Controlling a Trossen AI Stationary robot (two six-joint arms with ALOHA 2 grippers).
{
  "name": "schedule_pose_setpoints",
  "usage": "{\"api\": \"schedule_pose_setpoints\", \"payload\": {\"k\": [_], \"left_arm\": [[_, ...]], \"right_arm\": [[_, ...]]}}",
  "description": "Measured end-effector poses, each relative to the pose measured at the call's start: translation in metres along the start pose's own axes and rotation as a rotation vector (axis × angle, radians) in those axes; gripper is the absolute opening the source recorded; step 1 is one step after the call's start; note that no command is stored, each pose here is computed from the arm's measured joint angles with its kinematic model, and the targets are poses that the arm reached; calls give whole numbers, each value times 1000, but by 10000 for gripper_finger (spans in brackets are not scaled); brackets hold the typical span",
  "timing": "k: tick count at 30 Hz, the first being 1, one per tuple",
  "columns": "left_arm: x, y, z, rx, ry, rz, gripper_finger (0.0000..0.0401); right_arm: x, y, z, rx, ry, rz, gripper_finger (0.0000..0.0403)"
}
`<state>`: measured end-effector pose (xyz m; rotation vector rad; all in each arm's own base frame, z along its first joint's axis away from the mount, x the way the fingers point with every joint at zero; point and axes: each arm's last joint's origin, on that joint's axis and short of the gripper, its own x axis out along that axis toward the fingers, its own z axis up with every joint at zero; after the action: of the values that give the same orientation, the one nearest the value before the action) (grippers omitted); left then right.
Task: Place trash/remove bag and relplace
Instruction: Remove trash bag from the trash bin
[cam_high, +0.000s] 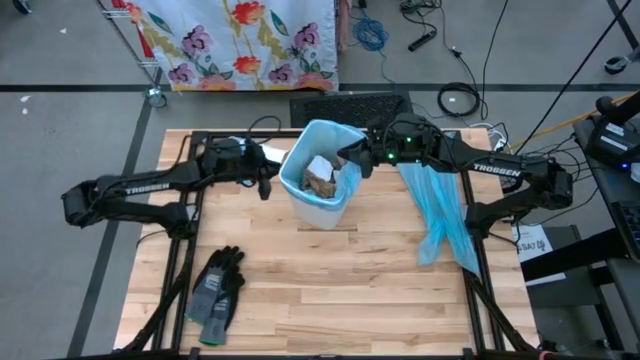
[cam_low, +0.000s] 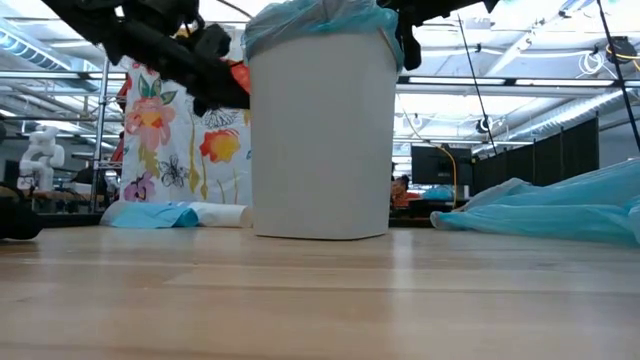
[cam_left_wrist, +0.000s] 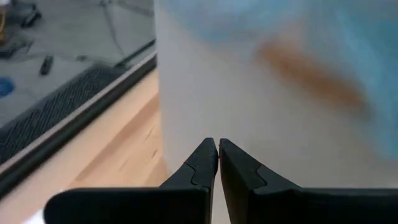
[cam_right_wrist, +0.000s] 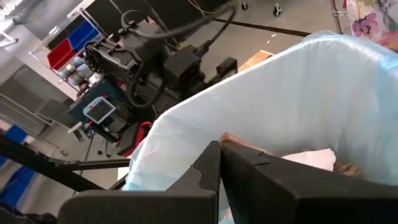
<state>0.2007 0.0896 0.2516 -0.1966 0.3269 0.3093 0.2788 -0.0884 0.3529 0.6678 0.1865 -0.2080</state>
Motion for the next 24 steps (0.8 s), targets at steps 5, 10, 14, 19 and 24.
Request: {"api": "schedule_pose_setpoints", "payload": {"k": [5, 10, 14, 19, 24], "left_arm": [[10, -7, 13, 41, -16, -64, 24], [20, -14, 17, 73, 11, -91, 24], [25, -19, 18, 84, 22, -114, 24], [26, -23, 20, 89, 23, -129, 24], [26, -24, 22, 91, 9, -131, 24]], "right_arm": [[0, 5, 2, 79, -28, 34, 0], [0, 13, 5, 82, -81, 88, 0], [0, 14, 6, 118, -92, 96, 0], [-1, 21, -2, 148, -21, 129, 0], [-12, 27, -12, 167, 70, 95, 0]]}}
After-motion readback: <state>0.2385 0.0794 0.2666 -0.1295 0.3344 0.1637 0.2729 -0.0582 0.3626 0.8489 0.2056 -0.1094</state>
